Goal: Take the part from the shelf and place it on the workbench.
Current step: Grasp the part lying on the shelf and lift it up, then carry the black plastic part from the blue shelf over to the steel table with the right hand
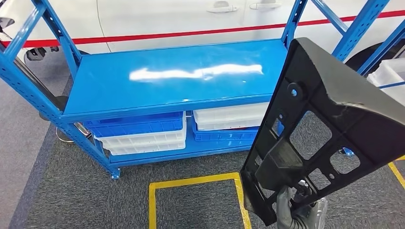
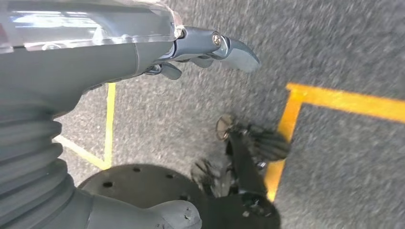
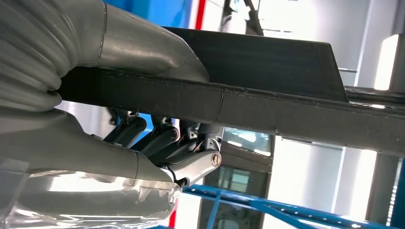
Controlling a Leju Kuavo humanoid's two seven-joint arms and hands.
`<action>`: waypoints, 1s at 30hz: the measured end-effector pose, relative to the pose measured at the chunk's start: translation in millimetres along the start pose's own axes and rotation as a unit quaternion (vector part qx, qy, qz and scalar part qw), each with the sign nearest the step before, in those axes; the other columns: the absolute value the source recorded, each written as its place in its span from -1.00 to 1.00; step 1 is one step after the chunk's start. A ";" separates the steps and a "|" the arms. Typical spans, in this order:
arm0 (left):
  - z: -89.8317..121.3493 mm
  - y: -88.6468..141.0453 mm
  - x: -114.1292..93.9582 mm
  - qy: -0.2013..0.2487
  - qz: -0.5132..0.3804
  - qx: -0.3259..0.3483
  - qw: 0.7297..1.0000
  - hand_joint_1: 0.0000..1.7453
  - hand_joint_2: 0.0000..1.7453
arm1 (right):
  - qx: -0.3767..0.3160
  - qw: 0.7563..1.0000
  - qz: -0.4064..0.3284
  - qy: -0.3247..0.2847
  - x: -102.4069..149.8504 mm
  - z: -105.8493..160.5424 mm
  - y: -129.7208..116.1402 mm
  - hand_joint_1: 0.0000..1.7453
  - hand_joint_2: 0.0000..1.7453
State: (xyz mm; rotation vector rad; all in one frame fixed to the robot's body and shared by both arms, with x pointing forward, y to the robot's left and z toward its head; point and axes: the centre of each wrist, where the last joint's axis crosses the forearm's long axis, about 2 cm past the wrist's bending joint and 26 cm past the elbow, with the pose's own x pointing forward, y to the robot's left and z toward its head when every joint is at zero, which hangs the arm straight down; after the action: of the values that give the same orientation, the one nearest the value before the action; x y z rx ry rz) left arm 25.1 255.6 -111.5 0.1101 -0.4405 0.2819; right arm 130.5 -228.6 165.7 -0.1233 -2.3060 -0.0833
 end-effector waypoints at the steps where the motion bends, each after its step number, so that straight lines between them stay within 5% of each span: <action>1: 0.0 -0.4 0.1 0.000 0.000 0.000 1.000 -1.00 1.00 | -0.001 1.000 0.001 0.000 0.0 0.1 -0.5 1.00 1.00; 30: -2.5 1.6 5.7 -0.010 0.006 -0.005 1.000 -1.00 1.00 | -0.026 1.000 0.015 0.005 5.0 0.3 -7.5 1.00 1.00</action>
State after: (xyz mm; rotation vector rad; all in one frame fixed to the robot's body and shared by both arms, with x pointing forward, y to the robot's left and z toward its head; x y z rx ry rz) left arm 30.6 258.9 -111.3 0.1017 -0.4624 0.2900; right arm 126.0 -235.7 169.0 -0.1837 -2.2915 -0.1275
